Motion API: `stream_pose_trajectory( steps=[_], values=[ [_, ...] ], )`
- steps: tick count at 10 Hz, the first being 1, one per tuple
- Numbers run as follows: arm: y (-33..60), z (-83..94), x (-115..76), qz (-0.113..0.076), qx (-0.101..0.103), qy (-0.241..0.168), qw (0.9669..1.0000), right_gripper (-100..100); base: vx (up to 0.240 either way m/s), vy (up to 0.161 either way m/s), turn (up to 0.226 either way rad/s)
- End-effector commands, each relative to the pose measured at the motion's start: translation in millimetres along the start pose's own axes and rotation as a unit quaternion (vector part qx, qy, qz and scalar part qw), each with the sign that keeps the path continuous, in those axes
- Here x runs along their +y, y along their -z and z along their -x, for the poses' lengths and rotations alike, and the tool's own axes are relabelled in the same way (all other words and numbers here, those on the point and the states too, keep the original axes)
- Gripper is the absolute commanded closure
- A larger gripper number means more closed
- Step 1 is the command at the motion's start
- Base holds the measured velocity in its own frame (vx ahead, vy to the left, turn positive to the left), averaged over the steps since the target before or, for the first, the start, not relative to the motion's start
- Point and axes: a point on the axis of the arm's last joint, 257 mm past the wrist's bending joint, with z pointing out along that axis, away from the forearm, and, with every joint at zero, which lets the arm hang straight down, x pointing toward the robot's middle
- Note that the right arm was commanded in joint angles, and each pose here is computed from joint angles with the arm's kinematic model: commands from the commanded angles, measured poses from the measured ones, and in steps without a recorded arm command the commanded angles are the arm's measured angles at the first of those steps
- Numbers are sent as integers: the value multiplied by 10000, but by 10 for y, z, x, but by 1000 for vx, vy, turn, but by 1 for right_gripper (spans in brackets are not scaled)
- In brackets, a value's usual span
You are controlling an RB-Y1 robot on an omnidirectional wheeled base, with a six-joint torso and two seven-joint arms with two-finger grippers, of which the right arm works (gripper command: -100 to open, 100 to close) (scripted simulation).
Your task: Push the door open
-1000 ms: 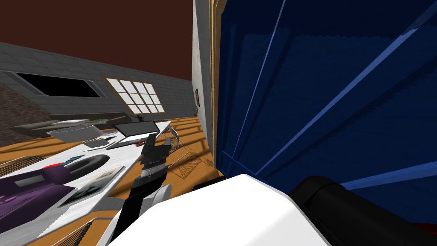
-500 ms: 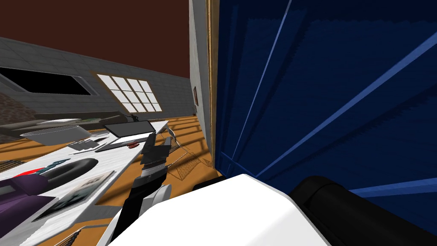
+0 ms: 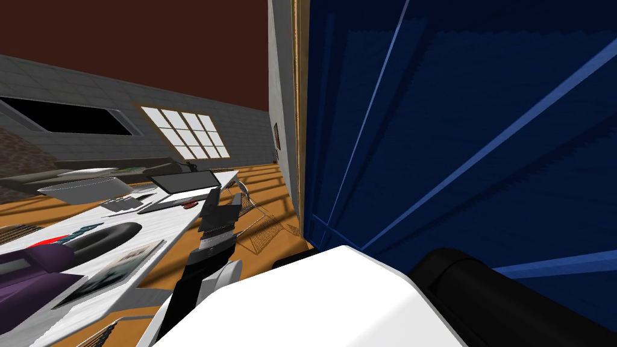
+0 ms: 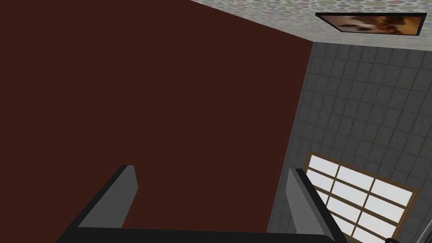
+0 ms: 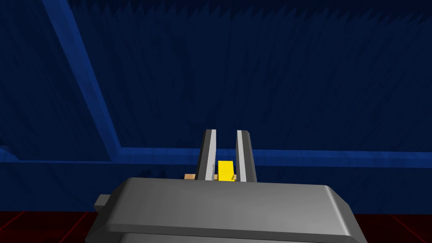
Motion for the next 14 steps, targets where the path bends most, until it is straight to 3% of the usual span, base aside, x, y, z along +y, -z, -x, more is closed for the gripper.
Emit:
stream_pose_trajectory(
  steps=[1,6,14],
  values=[
    [-46,-93,-4,43,81,-55,9999,100,3,-4,-11],
    [-48,-79,9,-6,203,-14,9998,100,12,-12,-36],
    [-48,-79,9,-6,203,-14,9998,100,1,-1,-2]
  ],
)
